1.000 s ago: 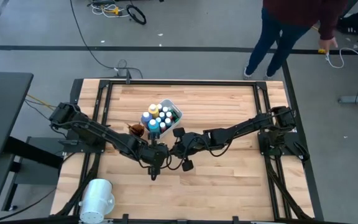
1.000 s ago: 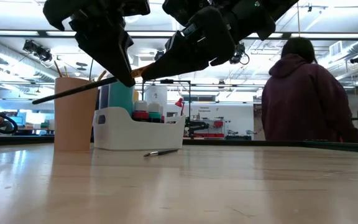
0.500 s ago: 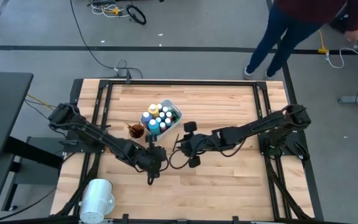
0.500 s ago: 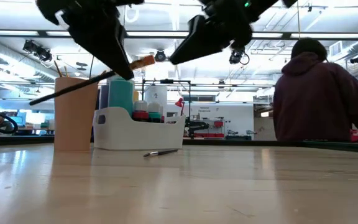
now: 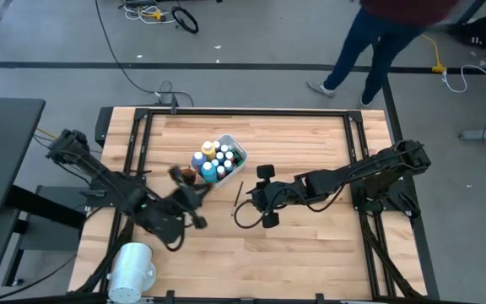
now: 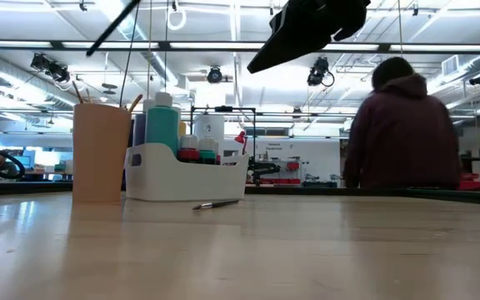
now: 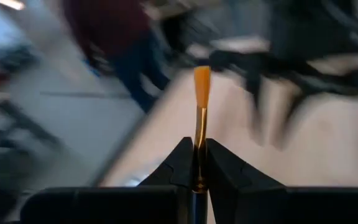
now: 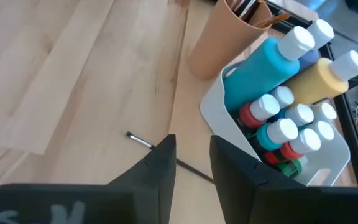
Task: Pick & Place Paint Supplies
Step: Put the black gold paintbrush into the orange cup, then put the black silver paintbrush into the orange cup
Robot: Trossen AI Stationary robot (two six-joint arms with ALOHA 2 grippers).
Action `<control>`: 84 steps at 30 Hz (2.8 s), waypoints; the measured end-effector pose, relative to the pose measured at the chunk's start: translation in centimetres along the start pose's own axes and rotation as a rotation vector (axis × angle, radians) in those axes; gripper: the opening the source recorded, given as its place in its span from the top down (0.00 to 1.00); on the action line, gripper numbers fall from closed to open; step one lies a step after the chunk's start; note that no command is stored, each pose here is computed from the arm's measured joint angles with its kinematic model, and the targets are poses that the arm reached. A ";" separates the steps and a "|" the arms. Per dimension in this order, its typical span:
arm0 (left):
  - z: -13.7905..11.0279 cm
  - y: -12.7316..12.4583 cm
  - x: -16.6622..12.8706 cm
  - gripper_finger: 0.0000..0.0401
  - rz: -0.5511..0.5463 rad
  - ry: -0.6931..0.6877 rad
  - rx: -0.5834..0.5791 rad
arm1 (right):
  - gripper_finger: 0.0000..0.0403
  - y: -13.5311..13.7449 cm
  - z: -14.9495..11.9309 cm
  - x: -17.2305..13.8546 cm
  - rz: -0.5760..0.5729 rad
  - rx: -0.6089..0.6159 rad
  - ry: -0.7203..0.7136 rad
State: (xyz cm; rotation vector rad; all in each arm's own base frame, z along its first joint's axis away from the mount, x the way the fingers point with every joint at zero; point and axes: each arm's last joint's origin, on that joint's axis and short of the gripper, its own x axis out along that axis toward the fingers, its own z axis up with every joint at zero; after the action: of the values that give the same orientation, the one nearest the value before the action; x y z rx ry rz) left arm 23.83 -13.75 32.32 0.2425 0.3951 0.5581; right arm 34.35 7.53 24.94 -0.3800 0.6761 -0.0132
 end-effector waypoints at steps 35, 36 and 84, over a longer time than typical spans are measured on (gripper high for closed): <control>-12.8 2.6 2.9 0.89 0.388 -0.153 -0.388 | 0.74 -0.1 0.3 0.0 -0.004 0.011 -0.026; -12.8 2.6 2.9 0.89 0.383 -0.143 -0.389 | 0.74 -0.1 0.2 0.0 -0.004 0.011 -0.026; -6.8 3.1 4.8 0.76 0.236 0.032 -0.255 | 0.56 3.7 -2.3 8.4 0.234 -0.142 -0.085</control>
State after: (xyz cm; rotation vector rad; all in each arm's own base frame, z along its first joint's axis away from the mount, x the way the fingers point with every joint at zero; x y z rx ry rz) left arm 23.19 -7.77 25.81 0.0342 0.3241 0.8375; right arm 39.12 9.08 16.88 -0.4330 0.6357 0.2734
